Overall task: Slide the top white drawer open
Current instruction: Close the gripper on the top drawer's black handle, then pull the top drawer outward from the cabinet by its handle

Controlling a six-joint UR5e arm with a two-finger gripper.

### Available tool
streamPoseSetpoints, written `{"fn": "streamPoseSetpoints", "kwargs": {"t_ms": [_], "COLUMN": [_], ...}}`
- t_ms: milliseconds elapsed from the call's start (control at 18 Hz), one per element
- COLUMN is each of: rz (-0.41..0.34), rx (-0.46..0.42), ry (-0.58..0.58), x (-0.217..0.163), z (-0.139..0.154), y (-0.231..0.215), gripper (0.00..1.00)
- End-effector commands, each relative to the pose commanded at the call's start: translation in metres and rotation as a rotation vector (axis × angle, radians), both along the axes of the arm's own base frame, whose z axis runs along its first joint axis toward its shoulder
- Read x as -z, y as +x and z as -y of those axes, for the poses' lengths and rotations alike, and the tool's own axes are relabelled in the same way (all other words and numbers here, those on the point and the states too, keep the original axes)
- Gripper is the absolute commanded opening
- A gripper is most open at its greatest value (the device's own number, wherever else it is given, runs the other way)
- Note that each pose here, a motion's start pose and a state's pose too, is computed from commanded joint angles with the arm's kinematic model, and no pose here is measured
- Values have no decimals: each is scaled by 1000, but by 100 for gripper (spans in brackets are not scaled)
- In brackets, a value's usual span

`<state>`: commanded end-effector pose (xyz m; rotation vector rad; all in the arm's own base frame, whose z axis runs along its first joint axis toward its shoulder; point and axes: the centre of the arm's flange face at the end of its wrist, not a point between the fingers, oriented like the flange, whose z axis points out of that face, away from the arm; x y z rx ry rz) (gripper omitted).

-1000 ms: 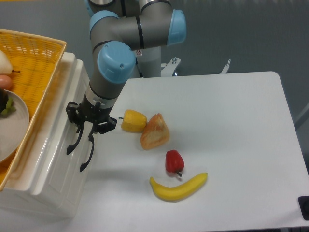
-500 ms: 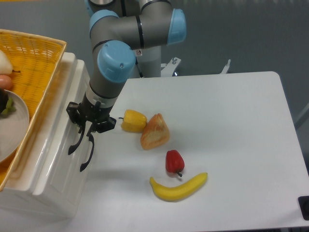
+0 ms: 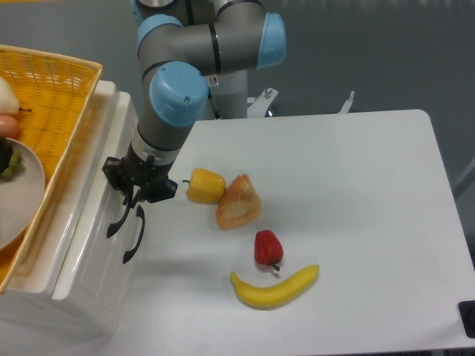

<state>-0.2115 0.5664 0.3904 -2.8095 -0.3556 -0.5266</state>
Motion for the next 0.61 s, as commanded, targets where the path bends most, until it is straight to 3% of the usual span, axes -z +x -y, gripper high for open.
{"fn": "streamPoseSetpoints", "kwargs": {"t_ms": [611], "rz": [-7], "rx": [-12], "ry": [2], "x": [-3], "z": [2], "y": [-8], "gripper": [17]}}
